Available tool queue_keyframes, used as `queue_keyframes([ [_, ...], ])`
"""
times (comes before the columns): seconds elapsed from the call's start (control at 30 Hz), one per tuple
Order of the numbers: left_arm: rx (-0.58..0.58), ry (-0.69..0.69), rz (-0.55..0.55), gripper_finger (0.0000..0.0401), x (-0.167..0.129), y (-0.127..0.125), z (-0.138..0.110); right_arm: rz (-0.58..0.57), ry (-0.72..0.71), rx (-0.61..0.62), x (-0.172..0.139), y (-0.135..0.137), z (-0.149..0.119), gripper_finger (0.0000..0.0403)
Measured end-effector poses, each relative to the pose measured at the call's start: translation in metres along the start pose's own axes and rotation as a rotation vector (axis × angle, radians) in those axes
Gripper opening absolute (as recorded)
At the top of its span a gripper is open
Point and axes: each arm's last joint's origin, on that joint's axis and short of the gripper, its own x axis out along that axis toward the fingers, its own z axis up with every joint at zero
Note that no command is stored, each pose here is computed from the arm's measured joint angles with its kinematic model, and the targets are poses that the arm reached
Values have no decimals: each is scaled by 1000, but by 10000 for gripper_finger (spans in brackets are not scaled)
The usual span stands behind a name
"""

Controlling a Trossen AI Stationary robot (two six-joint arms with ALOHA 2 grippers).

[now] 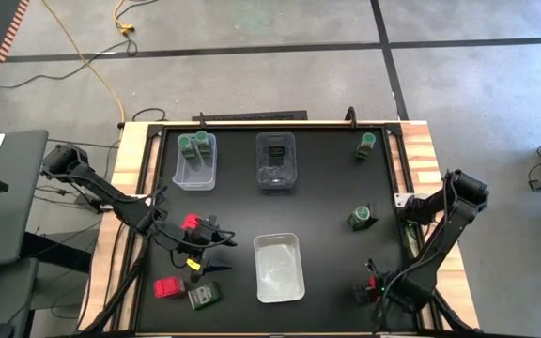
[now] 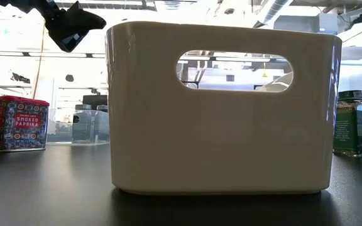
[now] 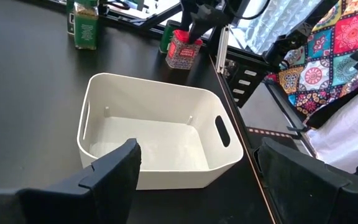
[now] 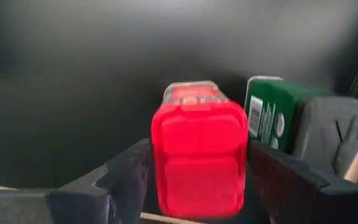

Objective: Sort spices by type
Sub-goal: Put the bottom right red seasoning can into the white bin

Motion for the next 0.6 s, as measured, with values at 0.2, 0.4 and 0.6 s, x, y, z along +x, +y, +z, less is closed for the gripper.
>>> queue_keyframes([
  [0.2,0,3,-6,312,0,0,0,24,25,12,15,2,2,291],
  [0.4,1,5,-8,312,0,0,0,24,51,-34,18,2,1,291],
  [0.6,7,23,0,312,0,1,-2,-31,114,-73,18,1,0,291],
])
